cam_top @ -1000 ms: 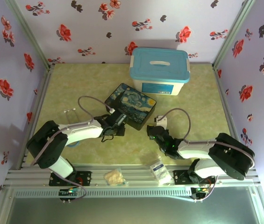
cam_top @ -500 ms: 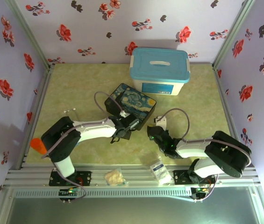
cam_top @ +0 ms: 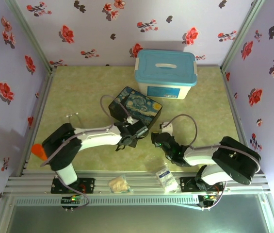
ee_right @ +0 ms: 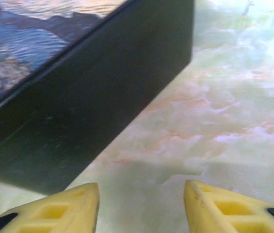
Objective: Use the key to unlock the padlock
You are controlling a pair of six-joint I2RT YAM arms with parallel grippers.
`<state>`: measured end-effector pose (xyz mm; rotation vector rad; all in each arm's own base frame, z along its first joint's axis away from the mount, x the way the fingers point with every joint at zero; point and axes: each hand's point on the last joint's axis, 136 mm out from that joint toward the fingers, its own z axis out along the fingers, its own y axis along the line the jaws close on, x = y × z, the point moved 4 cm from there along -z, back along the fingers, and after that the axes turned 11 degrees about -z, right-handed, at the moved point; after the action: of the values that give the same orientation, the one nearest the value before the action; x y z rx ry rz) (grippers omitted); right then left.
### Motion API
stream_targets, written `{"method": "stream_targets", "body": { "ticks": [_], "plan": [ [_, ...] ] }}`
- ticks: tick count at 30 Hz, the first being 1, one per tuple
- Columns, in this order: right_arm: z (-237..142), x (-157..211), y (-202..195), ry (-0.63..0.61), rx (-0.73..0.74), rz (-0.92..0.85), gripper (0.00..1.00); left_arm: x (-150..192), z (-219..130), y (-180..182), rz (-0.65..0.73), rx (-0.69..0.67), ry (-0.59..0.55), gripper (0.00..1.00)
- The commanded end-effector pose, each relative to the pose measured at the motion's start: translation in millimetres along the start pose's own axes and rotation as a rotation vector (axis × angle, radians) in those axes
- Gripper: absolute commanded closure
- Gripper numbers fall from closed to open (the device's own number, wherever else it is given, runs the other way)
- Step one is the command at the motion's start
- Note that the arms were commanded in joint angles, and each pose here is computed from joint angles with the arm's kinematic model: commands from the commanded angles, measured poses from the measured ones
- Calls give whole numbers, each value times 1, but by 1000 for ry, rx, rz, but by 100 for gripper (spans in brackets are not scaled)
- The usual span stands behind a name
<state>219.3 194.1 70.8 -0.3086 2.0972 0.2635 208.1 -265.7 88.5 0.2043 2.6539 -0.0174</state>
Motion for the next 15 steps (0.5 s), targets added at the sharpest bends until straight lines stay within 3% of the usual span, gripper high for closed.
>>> {"method": "stream_targets", "body": {
  "ticks": [1,5,10,15],
  "plan": [
    [-8,-19,16,-72,-127,36,46,-22,-25,19,-132,133,-63,35],
    [-9,-29,39,-57,-235,15,42,-42,-37,45,-290,335,-97,33],
    [-10,-39,69,-76,-310,13,41,-65,-41,72,-287,317,-165,27],
    [1,-45,97,-64,-334,-1,42,-104,-32,103,-374,339,-234,22]
  ]
}}
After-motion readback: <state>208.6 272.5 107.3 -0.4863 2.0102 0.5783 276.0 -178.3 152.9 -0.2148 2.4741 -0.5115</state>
